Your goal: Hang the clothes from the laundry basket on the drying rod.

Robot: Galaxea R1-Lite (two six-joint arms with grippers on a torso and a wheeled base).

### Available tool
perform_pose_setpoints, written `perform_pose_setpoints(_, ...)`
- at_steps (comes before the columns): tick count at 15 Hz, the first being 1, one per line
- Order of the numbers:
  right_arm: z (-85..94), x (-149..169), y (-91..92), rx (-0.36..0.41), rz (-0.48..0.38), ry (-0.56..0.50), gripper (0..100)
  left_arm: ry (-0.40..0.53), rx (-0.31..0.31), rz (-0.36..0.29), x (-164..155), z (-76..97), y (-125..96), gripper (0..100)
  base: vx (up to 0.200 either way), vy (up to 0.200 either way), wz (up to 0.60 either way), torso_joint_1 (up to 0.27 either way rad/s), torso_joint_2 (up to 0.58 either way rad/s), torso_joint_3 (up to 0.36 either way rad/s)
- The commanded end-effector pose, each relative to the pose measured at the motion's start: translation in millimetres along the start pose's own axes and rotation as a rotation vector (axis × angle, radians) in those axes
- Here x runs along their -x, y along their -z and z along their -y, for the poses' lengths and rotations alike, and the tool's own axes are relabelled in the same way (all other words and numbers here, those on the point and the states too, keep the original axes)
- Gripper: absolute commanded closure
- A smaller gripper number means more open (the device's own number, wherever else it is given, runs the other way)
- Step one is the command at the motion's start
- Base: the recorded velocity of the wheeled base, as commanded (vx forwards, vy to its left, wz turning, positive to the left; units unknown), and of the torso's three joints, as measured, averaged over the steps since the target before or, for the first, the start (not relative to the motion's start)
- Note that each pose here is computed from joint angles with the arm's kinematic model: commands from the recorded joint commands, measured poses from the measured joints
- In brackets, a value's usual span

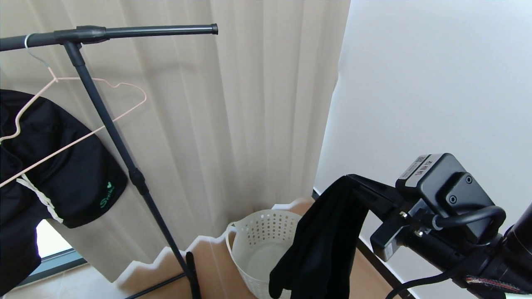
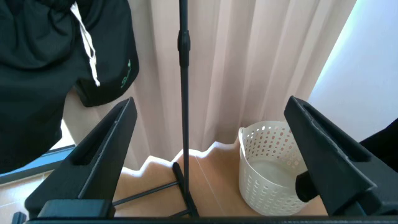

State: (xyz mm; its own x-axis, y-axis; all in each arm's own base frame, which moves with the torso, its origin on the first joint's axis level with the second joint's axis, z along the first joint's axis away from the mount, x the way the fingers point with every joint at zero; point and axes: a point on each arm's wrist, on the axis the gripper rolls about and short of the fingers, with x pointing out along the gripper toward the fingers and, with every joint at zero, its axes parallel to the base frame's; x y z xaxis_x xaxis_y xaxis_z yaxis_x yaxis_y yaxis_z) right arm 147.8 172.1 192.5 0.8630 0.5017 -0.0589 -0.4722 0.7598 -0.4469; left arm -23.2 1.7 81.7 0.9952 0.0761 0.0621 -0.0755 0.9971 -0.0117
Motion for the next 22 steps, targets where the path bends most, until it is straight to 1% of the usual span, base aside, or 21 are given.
perform_pose_setpoints(1,-0.2,-0.4,-0.2,-0.001,0.0,0.0,100,-0.001,0.001,-0.001,-0.1,0.0,-0.1,0,0.0,0.0,0.0,0.207,-0.52,-0.33)
perform_pose_setpoints(11,0.8,-0.6,1.2,0.0,-0.005,0.004,100,-0.004,0.004,-0.001,-0.1,-0.1,-0.1,0,0.0,0.0,0.0,0.235,-0.57,-0.335)
perform_pose_setpoints(22,0.4,-0.8,1.8,0.002,-0.007,0.003,100,-0.002,0.002,-0.001,-0.1,0.0,-0.1,0,0.0,0.0,0.0,0.179,-0.38,-0.215)
